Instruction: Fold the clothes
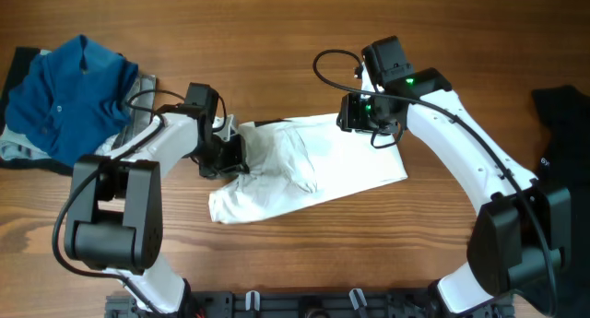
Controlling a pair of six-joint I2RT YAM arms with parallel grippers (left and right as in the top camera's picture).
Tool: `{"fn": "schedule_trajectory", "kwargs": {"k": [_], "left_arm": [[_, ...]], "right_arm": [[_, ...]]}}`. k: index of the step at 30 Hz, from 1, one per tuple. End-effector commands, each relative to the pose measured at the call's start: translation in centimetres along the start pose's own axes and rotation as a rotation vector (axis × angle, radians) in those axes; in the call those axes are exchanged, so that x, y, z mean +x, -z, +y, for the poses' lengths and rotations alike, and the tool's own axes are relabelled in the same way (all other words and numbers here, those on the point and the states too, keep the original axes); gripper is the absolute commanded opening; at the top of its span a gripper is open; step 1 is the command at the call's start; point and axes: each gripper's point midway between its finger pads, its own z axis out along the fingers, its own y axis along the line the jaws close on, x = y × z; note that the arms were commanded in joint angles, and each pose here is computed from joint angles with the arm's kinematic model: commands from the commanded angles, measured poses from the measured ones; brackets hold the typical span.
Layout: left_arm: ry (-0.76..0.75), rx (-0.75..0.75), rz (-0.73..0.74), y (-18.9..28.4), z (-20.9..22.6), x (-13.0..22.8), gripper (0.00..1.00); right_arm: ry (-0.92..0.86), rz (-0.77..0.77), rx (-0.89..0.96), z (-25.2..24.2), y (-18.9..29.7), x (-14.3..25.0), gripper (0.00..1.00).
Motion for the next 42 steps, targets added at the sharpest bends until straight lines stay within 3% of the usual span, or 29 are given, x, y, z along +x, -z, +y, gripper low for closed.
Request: {"fn": "schedule_trajectory", "kwargs": {"k": [1,4,7,14,25,32,33,35,38,42], "left_arm": [[0.122,-0.222,0.099,0.0,6.3,2.2,0.04],[0.182,-0.332,0.078,4.6,8.6,1.2,0.04],[0.208,-0.345,0.024,8.7,8.4,-0.3,0.04],[0.099,-0.189,-0.177,16.1,1.1,-4.1,0.04],[-0.198,-0.186,-0.122,10.6,-8.1,-1.8,0.04],[-0.202,-0.236,-0.059,5.3,-10.1,0.9,0.04],[-0.2,-0.241,-0.049,4.6,-10.4,1.3,0.05],[-0.2,-0.244,-0.042,3.7,-10.8,1.9,0.2],[-0.226,-0.235,-0.034,3.1,-11.7,2.5,0.3],[-0.228,-0.233,-0.03,4.0,-12.3,2.6,0.24]], "right_arm": [[0.017,0.002,0.019,-0.3,-0.2,0.0,0.52],[0.017,0.001,0.018,-0.3,-0.2,0.0,0.52],[0.018,-0.005,0.016,-0.3,-0.2,-0.2,0.52],[0.019,-0.01,0.014,-0.2,-0.2,-0.3,0.52],[-0.002,-0.015,0.019,-1.0,-0.1,-0.6,0.52],[-0.026,-0.013,0.028,-1.9,0.1,-0.8,0.52],[-0.03,-0.014,0.029,-2.0,0.1,-0.8,0.53],[-0.033,-0.016,0.029,-2.1,0.1,-0.9,0.54],[-0.033,-0.016,0.029,-2.2,0.1,-0.9,0.54],[-0.033,-0.018,0.029,-2.2,0.1,-1.0,0.55]]}}
